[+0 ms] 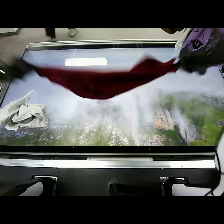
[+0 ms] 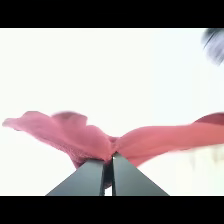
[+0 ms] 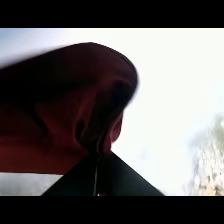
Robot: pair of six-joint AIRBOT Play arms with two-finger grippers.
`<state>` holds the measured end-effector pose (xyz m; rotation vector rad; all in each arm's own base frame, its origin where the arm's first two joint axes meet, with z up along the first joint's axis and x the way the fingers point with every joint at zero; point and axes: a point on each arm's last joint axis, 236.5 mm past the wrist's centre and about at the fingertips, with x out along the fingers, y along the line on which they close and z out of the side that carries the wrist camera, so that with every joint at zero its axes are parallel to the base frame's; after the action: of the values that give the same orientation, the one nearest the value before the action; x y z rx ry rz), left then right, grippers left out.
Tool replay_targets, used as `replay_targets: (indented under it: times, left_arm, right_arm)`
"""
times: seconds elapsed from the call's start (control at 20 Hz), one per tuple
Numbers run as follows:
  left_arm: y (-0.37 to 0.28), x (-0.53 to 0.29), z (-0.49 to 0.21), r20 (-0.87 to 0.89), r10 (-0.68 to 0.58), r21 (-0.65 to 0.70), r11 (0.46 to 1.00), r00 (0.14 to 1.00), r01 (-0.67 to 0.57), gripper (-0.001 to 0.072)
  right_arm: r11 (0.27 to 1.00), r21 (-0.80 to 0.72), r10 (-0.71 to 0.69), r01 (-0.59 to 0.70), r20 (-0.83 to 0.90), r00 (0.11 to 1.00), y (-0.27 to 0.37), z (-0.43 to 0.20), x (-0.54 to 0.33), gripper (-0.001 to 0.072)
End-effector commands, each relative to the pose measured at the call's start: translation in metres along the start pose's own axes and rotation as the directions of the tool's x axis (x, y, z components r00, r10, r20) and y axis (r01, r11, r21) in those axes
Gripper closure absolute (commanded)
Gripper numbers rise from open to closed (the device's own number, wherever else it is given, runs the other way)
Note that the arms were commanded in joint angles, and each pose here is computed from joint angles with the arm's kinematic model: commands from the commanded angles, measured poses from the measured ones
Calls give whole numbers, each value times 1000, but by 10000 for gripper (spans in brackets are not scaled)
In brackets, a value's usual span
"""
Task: Fold the clothes and pants, and hang the long-sleeved shirts on hangers.
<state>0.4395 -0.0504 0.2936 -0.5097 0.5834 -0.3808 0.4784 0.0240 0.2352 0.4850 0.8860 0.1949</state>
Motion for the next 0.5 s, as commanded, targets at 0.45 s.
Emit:
replay_targets:
  times: [0.45]
  left_arm:
    - [-105, -282, 41, 577, 288, 153, 881, 764, -448, 692]
  right_arm:
    - [979, -199, 74, 34, 512, 856, 120, -68, -298, 679]
